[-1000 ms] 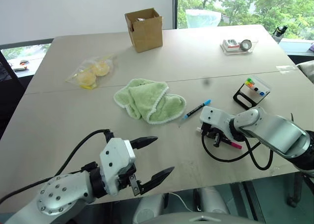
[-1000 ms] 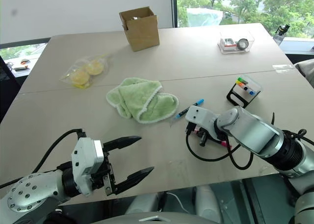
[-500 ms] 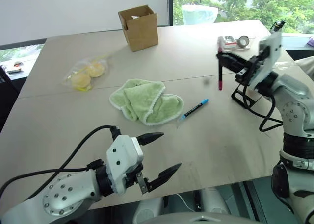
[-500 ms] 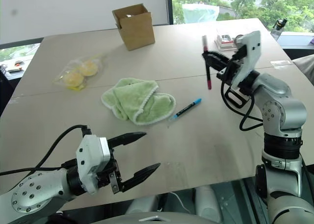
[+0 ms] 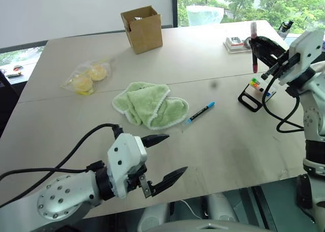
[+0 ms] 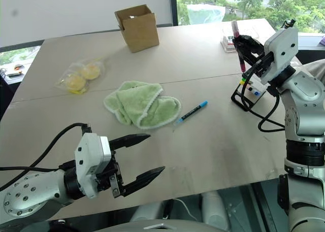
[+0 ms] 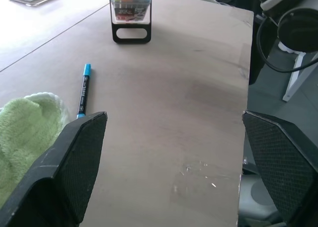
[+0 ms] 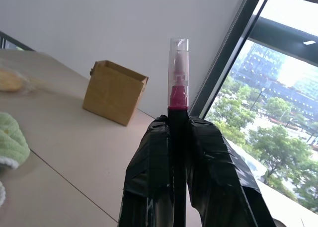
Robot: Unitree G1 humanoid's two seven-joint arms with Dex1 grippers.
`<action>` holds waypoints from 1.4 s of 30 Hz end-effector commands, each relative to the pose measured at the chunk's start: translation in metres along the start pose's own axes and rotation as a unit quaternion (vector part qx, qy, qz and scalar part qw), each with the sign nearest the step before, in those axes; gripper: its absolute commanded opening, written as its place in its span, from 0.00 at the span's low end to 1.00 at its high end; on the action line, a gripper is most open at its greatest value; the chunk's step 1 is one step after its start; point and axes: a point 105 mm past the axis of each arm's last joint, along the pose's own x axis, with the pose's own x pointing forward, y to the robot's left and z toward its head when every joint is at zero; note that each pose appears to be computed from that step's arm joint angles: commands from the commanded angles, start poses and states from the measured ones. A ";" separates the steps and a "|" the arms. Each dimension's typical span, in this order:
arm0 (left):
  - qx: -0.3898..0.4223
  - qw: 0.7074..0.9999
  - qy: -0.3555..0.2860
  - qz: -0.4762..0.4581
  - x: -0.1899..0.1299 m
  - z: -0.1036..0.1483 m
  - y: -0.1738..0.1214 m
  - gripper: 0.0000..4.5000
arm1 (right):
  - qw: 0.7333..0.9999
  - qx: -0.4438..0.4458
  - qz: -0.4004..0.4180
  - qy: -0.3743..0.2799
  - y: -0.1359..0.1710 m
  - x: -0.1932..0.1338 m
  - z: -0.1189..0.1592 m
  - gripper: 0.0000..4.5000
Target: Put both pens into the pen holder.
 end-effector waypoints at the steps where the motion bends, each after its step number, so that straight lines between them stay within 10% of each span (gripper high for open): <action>1: 0.010 1.000 -0.026 -0.006 0.002 0.017 -0.003 1.00 | 0.999 -0.050 0.002 0.001 -0.001 -0.010 0.001 0.00; 24: 0.003 0.992 -0.125 0.030 -0.005 0.053 0.012 1.00 | 0.994 -0.105 -0.027 0.031 -0.006 -0.029 -0.039 0.00; 34: 0.005 0.991 -0.122 0.051 -0.009 0.056 0.019 1.00 | 0.993 -0.103 -0.051 0.021 -0.013 -0.025 -0.028 0.98; 42: -0.017 0.987 -0.115 0.109 -0.011 0.048 0.031 1.00 | 0.999 0.012 -0.026 -0.015 0.003 0.001 0.017 0.98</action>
